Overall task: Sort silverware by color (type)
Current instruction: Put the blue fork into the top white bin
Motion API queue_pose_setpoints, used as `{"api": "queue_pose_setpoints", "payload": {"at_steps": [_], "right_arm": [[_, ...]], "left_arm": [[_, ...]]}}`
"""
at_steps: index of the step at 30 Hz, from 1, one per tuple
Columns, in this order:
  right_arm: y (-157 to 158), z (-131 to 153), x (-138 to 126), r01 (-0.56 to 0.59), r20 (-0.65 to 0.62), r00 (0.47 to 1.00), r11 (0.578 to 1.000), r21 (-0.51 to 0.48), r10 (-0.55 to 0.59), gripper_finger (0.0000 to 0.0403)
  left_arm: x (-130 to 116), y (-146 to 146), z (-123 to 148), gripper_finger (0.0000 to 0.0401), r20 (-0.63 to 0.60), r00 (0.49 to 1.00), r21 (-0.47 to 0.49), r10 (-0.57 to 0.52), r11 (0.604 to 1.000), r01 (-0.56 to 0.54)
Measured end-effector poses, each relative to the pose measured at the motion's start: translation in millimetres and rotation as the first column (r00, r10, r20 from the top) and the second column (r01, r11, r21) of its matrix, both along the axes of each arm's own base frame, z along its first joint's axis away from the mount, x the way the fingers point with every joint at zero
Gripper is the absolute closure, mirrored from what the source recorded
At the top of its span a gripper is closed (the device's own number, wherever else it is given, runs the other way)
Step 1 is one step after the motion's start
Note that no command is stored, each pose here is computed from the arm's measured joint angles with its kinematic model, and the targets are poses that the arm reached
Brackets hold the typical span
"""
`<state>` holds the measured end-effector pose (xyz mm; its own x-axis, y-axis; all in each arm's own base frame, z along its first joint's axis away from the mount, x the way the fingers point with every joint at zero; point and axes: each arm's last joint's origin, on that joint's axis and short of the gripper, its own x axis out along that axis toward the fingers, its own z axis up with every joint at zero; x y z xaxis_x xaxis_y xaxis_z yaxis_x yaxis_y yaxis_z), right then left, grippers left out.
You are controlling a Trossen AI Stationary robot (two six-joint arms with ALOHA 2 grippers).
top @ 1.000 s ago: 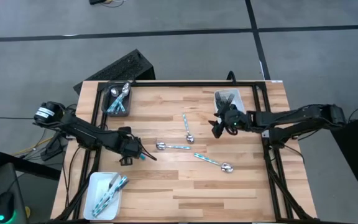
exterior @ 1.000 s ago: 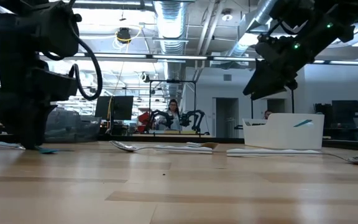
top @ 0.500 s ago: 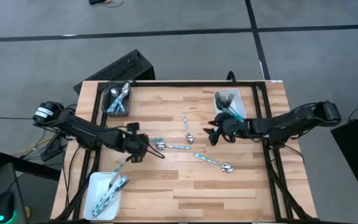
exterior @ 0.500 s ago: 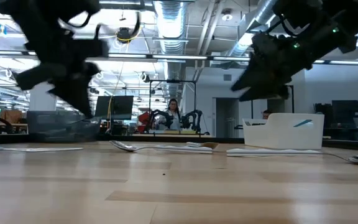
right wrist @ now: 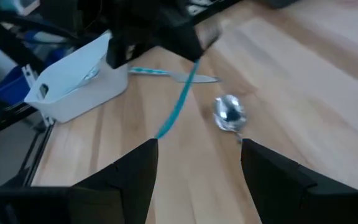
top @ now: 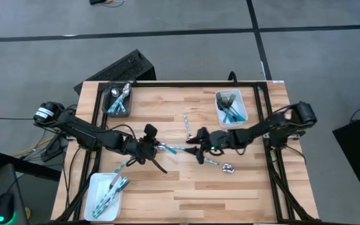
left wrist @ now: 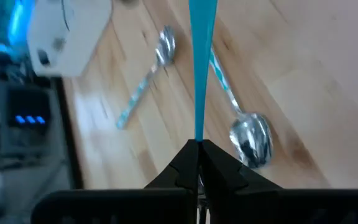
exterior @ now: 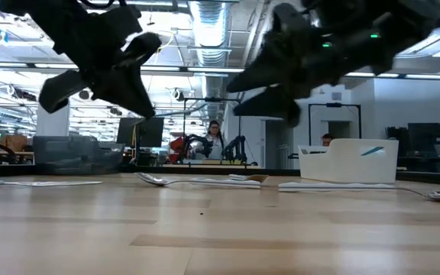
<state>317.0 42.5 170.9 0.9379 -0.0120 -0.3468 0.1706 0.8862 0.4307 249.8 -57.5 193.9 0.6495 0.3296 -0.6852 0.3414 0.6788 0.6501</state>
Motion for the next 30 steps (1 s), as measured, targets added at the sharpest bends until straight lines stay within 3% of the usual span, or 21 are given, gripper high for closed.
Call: {"api": "queue_pose_setpoints", "payload": {"at_steps": [7,18,22,28,30], "right_arm": [[-5.7,3.3,45.2,-0.049,-0.029,0.998,0.999,-0.003,0.049,0.0149],[-11.4,-5.4,86.9,-0.129,-0.174,0.976,0.991,0.035,0.134,0.0159],[-12.6,-3.9,88.4,-0.127,-0.184,0.974,0.991,0.033,0.131,0.0213],[-13.6,-4.5,87.4,-0.126,-0.2,0.972,0.992,0.009,0.125,0.0369],[-14.4,-3.7,87.9,-0.127,-0.19,0.974,0.992,-0.012,0.122,0.0379]], "left_arm": [[6.7,-2.3,-6.3,0.0401,-0.089,0.981,0.147,-0.174,0.972,0.186],[13.0,-3.7,-3.5,0.0401,-0.027,0.983,0.164,-0.18,0.969,0.182],[12.7,-3.7,-3.9,0.0401,-0.033,0.983,0.164,-0.181,0.969,0.184],[12.7,-3.9,-3.5,0.0401,-0.023,0.985,0.15,-0.173,0.973,0.174],[13.2,-4.3,-2.9,0.04,0.002,0.989,0.129,-0.15,0.981,0.148]]}}
